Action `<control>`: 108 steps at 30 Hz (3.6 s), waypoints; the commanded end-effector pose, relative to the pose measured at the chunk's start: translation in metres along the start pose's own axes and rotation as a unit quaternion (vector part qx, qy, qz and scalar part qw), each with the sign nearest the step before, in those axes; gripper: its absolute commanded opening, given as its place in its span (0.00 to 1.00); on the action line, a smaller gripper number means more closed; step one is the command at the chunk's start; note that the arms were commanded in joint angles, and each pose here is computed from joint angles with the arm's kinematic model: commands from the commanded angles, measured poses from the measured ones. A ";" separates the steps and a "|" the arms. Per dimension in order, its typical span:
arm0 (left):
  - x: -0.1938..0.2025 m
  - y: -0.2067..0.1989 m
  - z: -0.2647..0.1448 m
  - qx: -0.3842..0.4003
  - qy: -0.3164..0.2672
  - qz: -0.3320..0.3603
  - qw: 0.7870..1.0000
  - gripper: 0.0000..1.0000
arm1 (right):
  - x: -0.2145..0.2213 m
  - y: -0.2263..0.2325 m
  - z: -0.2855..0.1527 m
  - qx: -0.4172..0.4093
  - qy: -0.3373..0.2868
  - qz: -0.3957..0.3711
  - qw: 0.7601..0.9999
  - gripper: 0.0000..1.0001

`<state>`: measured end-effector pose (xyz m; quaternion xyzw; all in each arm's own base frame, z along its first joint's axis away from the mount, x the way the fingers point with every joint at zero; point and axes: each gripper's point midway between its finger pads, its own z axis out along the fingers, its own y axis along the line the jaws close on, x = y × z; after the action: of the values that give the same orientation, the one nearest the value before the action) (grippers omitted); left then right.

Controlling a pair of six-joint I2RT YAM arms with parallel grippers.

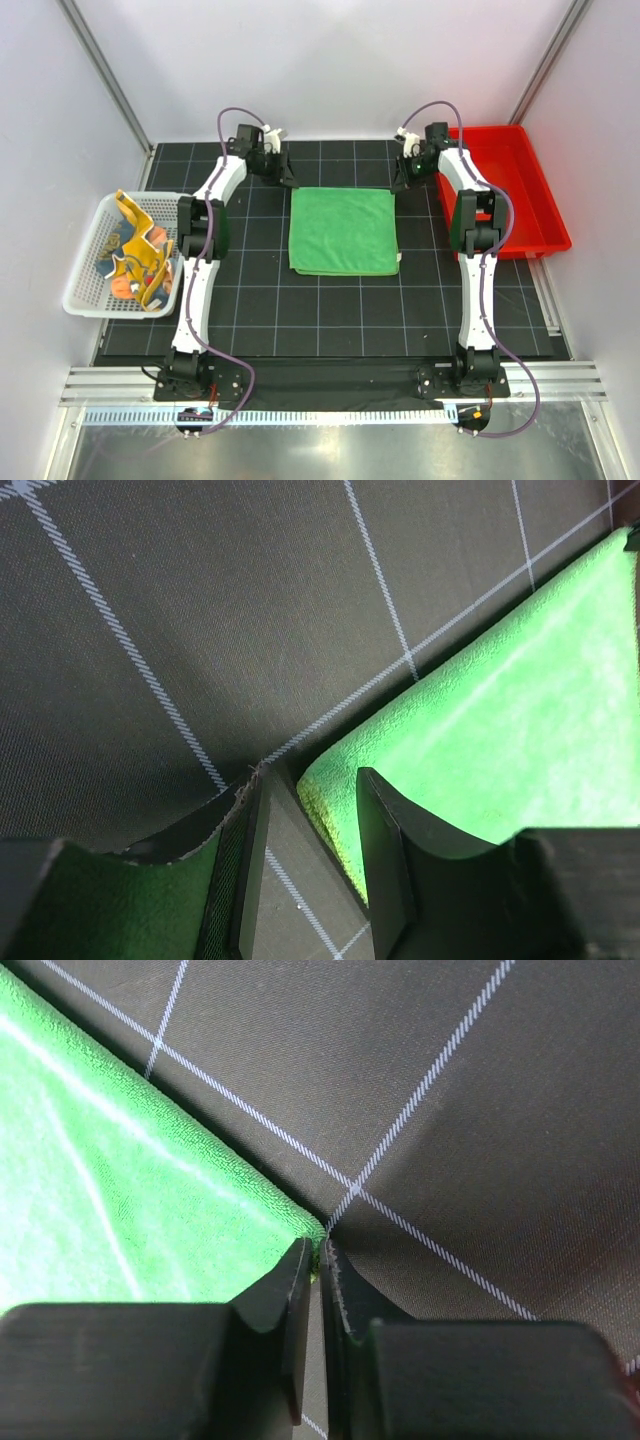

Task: Fold and stack the towels
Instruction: Fold the towel

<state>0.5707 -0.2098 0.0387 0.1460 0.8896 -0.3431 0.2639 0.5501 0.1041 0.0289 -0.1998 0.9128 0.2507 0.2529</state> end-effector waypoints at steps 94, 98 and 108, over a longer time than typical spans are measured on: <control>-0.060 -0.062 -0.062 0.073 -0.114 -0.019 0.991 0.00 | -0.059 0.030 -0.074 0.027 -0.156 -0.064 0.985 0.01; -0.054 -0.068 -0.069 0.075 -0.110 -0.013 0.991 0.00 | -0.047 0.037 -0.078 0.023 -0.148 -0.055 0.987 0.01; -0.025 -0.085 -0.083 0.073 -0.089 -0.012 0.993 0.00 | -0.020 0.063 -0.094 0.011 -0.158 -0.021 0.987 0.01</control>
<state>0.5292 -0.2124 0.1047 0.0858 0.8598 -0.4155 0.2840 0.4999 0.1037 0.0928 -0.1732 0.8815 0.2614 0.3530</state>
